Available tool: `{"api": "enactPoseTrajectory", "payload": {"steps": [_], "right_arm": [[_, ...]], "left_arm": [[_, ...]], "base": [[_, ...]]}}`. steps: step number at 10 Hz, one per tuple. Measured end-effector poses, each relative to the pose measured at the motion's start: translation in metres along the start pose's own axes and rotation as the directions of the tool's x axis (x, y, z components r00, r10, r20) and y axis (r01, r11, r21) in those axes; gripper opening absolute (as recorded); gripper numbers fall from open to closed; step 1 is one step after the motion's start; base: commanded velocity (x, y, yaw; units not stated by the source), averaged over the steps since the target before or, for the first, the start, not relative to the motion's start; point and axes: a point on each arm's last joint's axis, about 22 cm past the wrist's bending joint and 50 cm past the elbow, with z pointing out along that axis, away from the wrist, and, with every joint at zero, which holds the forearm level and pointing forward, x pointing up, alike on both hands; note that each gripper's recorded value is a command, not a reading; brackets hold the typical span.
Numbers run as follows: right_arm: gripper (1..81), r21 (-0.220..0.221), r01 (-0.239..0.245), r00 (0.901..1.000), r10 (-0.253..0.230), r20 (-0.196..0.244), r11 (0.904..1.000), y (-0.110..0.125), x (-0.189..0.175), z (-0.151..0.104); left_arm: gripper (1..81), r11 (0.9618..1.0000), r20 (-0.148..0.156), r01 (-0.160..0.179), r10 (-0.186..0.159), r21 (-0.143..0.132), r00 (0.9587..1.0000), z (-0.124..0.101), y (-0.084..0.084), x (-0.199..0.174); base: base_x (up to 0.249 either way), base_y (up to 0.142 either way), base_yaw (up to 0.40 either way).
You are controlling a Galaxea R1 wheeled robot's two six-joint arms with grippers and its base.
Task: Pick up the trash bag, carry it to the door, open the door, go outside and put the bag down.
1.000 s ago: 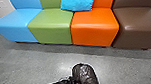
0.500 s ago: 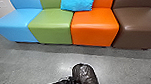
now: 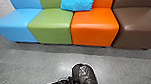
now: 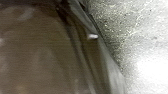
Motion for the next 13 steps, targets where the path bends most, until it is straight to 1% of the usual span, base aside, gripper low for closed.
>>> {"api": "enactPoseTrajectory", "payload": {"steps": [2, 3, 4, 6, 8, 10, 12, 13], "right_arm": [[81.1, 0.0, -0.001, 1.0, 0.001, 0.001, 1.0, 0.0, 0.0, 0.001], [81.1, 0.002, -0.005, 1.0, 0.005, 0.005, 1.0, -0.002, -0.002, 0.002], [81.1, 0.0, -0.014, 0.9998, 0.014, 0.013, 0.9999, -0.006, -0.005, -0.002], [81.1, -0.013, -0.029, 0.9992, 0.03, 0.027, 0.9995, -0.013, -0.011, -0.018], [81.1, -0.022, -0.046, 0.9979, 0.047, 0.044, 0.9987, -0.023, -0.018, -0.032], [81.1, -0.027, -0.059, 0.9968, 0.06, 0.052, 0.9979, -0.033, -0.023, -0.046], [81.1, -0.032, -0.068, 0.9958, 0.07, 0.06, 0.9972, -0.042, -0.028, -0.059], [81.1, -0.026, -0.06, 0.9968, 0.062, 0.052, 0.9978, -0.05, -0.028, -0.066]], "left_arm": [[1.0, 0.9996, -0.002, 0.009, -0.009, 0.025, 1.0, -0.014, -0.026, -0.002], [1.0, 0.9995, 0.001, 0.014, -0.014, 0.029, 0.9999, -0.02, -0.033, -0.004], [1.0, 0.9994, 0.011, 0.021, -0.021, 0.027, 0.9997, -0.025, -0.032, -0.006], [1.0, 0.9994, 0.032, 0.03, -0.031, 0.015, 0.999, -0.035, -0.02, -0.01], [1.0, 0.9991, 0.051, 0.041, -0.042, 0.014, 0.9978, -0.046, -0.013, -0.013], [1.0, 0.9985, 0.069, 0.053, -0.054, 0.015, 0.9961, -0.058, -0.007, -0.016], [1.0, 0.9981, 0.079, 0.059, -0.06, 0.02, 0.995, -0.073, -0.005, -0.016], [1.0, 0.9984, 0.07, 0.055, -0.056, 0.015, 0.996, -0.085, 0.003, -0.009]], "base": [[0.0, 0.0, 0.0], [0.0, 0.0, 0.0], [0.0, 0.0, 0.0], [0.0, 0.0, 0.0], [0.0, 0.0, 0.0], [0.0, 0.0, 0.0], [0.0, 0.0, 0.0], [0.0, 0.0, 0.0]]}}
